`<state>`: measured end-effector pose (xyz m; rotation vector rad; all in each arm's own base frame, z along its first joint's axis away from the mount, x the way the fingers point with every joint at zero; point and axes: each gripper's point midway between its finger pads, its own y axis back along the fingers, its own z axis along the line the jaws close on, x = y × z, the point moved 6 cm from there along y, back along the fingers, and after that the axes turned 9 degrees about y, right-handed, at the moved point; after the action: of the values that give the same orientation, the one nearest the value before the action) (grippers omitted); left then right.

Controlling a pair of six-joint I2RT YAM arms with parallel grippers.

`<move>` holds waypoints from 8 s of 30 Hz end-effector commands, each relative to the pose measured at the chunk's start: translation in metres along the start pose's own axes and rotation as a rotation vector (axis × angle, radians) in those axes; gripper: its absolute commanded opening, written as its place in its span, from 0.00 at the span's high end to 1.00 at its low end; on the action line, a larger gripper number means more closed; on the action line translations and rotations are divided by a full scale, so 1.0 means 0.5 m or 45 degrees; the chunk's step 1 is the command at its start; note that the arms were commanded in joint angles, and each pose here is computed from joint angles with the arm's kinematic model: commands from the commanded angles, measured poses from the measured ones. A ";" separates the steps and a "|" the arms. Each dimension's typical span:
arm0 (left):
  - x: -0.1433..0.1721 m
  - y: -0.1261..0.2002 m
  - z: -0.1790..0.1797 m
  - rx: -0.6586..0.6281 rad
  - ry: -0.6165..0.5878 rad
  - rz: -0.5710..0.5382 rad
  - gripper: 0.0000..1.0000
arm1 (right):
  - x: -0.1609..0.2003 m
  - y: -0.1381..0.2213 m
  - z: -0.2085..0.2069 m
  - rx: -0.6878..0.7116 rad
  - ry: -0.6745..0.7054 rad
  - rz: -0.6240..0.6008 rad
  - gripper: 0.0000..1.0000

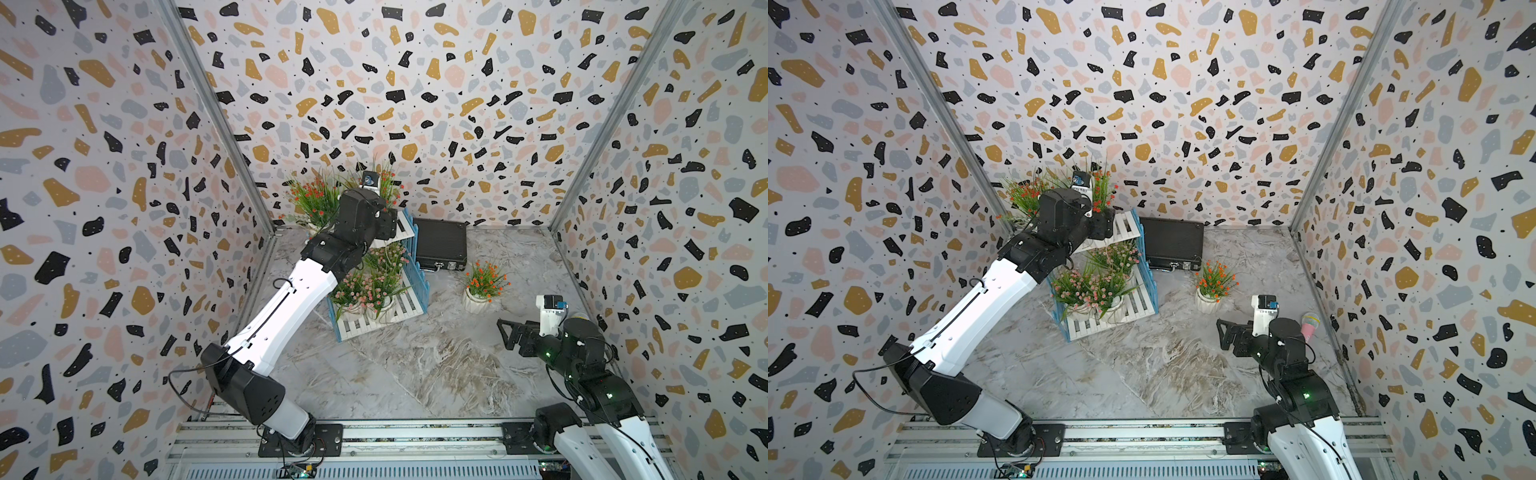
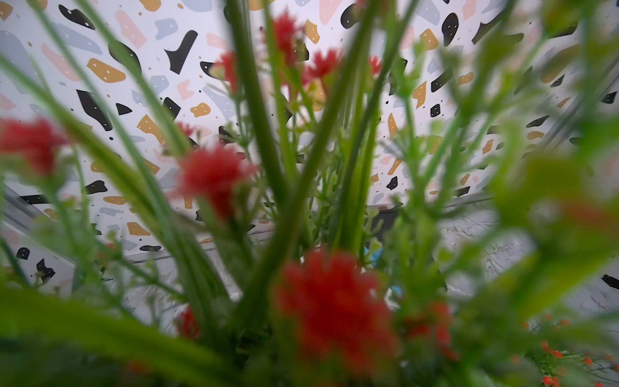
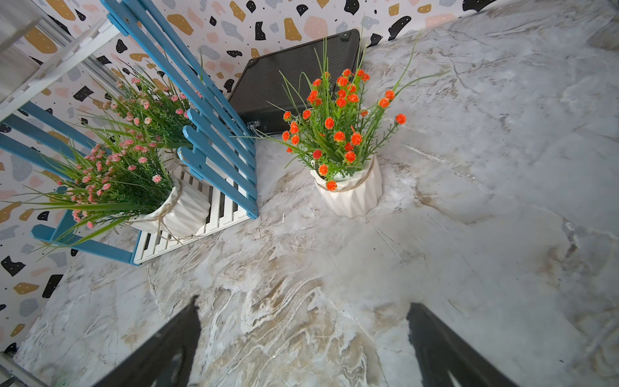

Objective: Place the baby's breath potted plants on the rack by color
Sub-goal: Place the baby's breath potted plant on the rack, then pick up the baby's breath potted plant from the center of the board.

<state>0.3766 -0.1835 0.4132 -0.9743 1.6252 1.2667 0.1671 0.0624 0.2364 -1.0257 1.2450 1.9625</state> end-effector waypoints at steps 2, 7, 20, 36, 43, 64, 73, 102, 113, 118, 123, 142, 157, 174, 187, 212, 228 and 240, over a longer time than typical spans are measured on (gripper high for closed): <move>-0.079 0.012 0.005 0.027 0.057 -0.219 0.20 | -0.003 -0.001 -0.004 0.020 0.020 -0.017 0.01; -0.072 -0.009 0.024 0.000 0.076 -0.233 0.20 | 0.000 -0.003 -0.006 0.023 0.020 -0.014 0.01; -0.056 -0.038 0.050 -0.081 0.081 -0.261 0.20 | 0.005 -0.012 -0.007 0.016 0.012 -0.001 0.01; -0.037 -0.069 0.066 -0.179 0.039 -0.252 0.13 | 0.011 -0.014 -0.007 0.012 0.013 0.009 0.01; -0.033 -0.067 0.066 -0.176 0.034 -0.244 0.01 | 0.012 -0.017 -0.005 -0.005 0.007 0.009 0.01; -0.050 -0.003 0.033 -0.072 0.012 -0.278 0.01 | 0.006 -0.028 -0.001 -0.036 0.003 0.010 0.01; -0.055 0.041 0.014 -0.032 -0.015 -0.303 0.01 | 0.000 -0.044 0.002 -0.057 0.000 0.028 0.01; 0.095 0.250 -0.098 0.390 -0.074 -0.047 0.01 | -0.003 -0.295 -0.025 0.110 0.305 0.262 0.01; 0.185 0.309 -0.047 0.457 0.001 0.042 0.01 | -0.017 -0.387 -0.036 0.169 0.387 0.167 0.01; 0.203 0.327 -0.037 0.487 -0.009 0.066 0.01 | -0.016 -0.425 -0.041 0.176 0.369 0.157 0.01; 0.228 0.340 -0.022 0.497 0.001 0.079 0.01 | -0.015 -0.447 -0.050 0.211 0.354 0.159 0.01; 0.262 0.359 0.003 0.491 0.010 0.118 0.01 | -0.025 -0.494 -0.068 0.232 0.330 0.046 0.01; 0.277 0.353 0.006 0.481 0.005 0.132 0.01 | -0.008 -0.490 -0.078 0.216 0.300 0.026 0.04; 0.287 0.355 0.015 0.469 0.006 0.126 0.01 | -0.004 -0.501 -0.077 0.195 0.263 -0.013 0.17; 0.301 0.346 0.014 0.466 -0.005 0.138 0.01 | -0.040 -0.440 -0.006 -0.119 0.390 0.042 0.19; 0.309 0.352 0.016 0.500 0.014 0.120 0.01 | 0.046 -0.440 0.021 -0.383 0.389 0.268 0.15; 0.310 0.349 0.013 0.503 -0.006 0.123 0.01 | 0.042 -0.487 0.008 -0.330 0.280 0.004 0.00; 0.312 0.339 0.007 0.498 -0.018 0.131 0.01 | 0.033 -0.503 0.007 -0.232 0.392 -0.018 0.00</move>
<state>0.1640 -0.1568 0.3138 -0.6179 1.8511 1.0235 0.3516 0.1638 0.1006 -1.4325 1.1919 2.0505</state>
